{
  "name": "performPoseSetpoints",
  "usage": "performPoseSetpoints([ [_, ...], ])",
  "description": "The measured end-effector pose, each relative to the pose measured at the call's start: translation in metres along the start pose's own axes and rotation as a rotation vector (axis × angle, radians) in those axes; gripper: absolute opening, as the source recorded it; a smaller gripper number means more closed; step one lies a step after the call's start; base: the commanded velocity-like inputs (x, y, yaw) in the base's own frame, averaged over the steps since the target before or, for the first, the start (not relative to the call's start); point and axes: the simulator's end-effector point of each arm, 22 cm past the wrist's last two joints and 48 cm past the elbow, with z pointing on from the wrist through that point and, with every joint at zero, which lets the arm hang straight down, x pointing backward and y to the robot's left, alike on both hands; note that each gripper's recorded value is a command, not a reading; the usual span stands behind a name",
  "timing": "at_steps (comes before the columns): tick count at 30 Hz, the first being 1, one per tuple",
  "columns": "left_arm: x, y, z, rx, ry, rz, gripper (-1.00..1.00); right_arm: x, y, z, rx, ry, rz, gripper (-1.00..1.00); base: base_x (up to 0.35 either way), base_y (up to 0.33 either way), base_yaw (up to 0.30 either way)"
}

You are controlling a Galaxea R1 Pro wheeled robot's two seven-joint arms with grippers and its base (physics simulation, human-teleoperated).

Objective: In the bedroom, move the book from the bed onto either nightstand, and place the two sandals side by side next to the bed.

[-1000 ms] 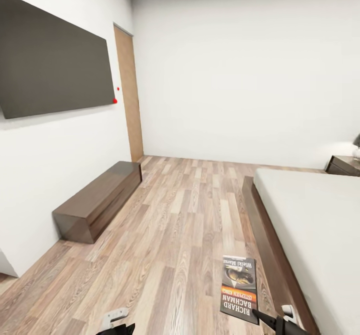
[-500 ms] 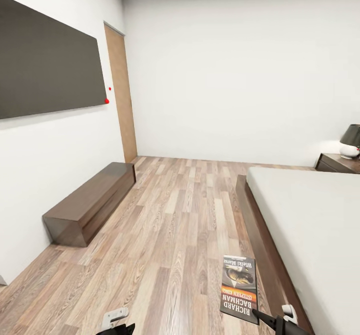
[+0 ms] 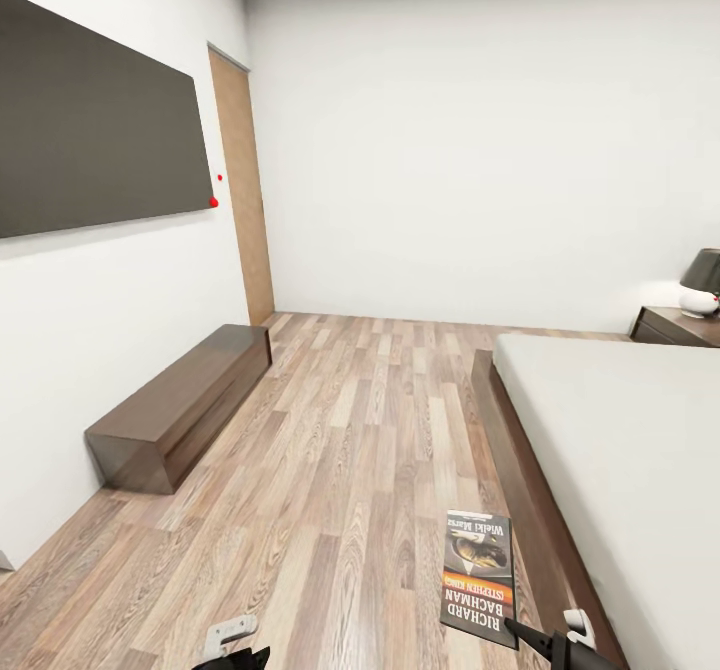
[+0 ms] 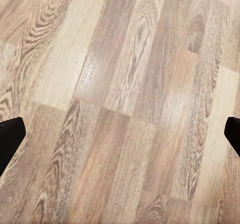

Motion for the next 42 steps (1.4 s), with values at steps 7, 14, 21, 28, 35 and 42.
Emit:
performPoseSetpoints([
  [7, 0.0000, 0.0000, 0.0000, 0.000, 0.000, 0.000, 1.00, 0.0003, 0.0003, 0.0004, -0.001, 0.000, 0.000, -1.00, 0.000, 0.000, 0.000],
  [14, 0.0000, -0.0001, 0.0000, 0.000, 0.000, 0.000, 1.00, 0.0004, 0.0006, 0.0005, -0.002, 0.000, 0.001, -1.00, 0.000, 0.000, -0.096],
  [21, 0.0000, -0.0001, 0.0000, 0.000, 0.000, 0.000, 1.00, 0.0007, 0.0007, 0.0006, -0.002, 0.001, 0.000, -1.00, 0.000, 0.000, -0.255],
  [28, 0.0000, 0.0000, 0.0000, 0.000, 0.000, 0.000, 1.00, 0.0004, 0.0007, 0.0007, -0.002, 0.000, 0.001, -1.00, 0.000, 0.000, -0.105],
  [35, 0.0000, 0.0000, 0.0000, 0.000, 0.000, 0.000, 1.00, 0.0005, 0.0007, 0.0007, -0.002, 0.000, 0.001, -1.00, 0.000, 0.000, -0.013],
  [42, -0.0001, 0.0004, 0.0000, 0.000, 0.000, 0.000, 1.00, 0.0005, 0.0007, 0.0007, -0.003, 0.000, 0.001, -1.00, 0.001, 0.000, -0.001],
])
